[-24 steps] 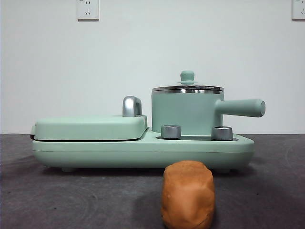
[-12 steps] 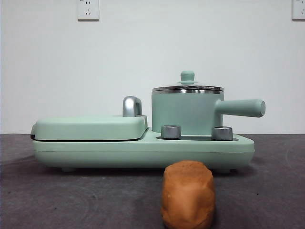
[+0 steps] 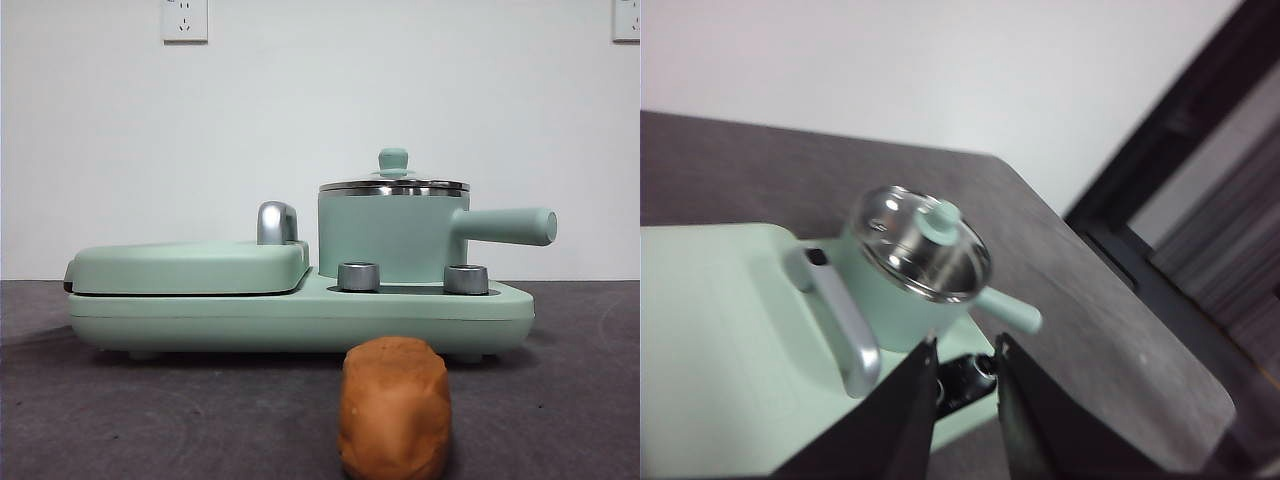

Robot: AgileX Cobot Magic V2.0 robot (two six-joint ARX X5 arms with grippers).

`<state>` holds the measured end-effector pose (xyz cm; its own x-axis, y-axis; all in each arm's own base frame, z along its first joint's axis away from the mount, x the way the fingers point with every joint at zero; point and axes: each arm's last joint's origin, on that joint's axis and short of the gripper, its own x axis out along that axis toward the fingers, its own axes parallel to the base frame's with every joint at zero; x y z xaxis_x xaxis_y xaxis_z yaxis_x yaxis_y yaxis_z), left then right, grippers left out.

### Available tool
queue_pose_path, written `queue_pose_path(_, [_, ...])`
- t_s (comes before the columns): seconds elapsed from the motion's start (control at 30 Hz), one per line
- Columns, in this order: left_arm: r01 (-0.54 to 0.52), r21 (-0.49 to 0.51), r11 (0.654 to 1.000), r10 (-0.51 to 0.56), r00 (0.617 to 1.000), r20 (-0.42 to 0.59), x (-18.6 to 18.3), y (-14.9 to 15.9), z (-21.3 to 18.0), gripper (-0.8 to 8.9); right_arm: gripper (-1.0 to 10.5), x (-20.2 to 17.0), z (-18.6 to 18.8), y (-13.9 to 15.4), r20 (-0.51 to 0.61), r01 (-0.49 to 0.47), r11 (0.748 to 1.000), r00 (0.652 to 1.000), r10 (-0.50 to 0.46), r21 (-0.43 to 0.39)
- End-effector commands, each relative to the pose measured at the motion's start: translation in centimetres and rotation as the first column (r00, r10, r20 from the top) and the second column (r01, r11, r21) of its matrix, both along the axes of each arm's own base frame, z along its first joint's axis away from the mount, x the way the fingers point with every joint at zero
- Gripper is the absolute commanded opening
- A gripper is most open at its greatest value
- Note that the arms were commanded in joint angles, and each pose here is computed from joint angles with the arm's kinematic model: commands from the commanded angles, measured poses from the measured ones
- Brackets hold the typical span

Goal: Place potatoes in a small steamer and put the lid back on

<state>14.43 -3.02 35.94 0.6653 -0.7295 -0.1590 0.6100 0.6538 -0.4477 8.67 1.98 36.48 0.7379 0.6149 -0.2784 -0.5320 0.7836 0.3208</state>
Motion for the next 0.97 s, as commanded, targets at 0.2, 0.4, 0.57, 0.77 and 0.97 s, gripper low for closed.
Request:
queue_pose_path(0.2, [0.136, 0.109, 0.985, -0.146, 0.985, 0.090, 2.1, -1.7, 2.4, 3.25, 4.0, 0.8, 0.2, 0.0, -0.010, -0.015, 1.000, 1.000, 0.015, -0.024])
queue_pose_path(0.4, [0.215, 0.120, 0.969, -0.224, 0.972, 0.064, 5.2, -3.9, 3.6, 4.15, 4.8, 1.0, 0.0, 0.0, -0.037, -0.016, 1.000, 0.999, 0.015, -0.025])
queue_pose_path(0.57, [0.274, 0.139, 0.952, -0.283, 0.958, 0.046, 8.4, -6.4, 4.4, 4.15, 4.9, 1.0, 0.0, 0.0, -0.036, -0.017, 1.000, 0.999, 0.016, -0.025])
queue_pose_path(0.77, [0.299, 0.227, 0.927, -0.310, 0.951, 0.013, 12.7, -10.9, 4.4, 4.77, 4.9, 1.2, 0.0, 0.1, -0.042, -0.017, 1.000, 0.999, 0.015, -0.024])
queue_pose_path(0.97, [0.301, 0.320, 0.898, -0.318, 0.948, 0.000, 16.2, -15.2, 3.1, 4.74, 4.9, 1.2, 0.0, 0.0, -0.042, -0.016, 1.000, 0.999, 0.015, -0.024])
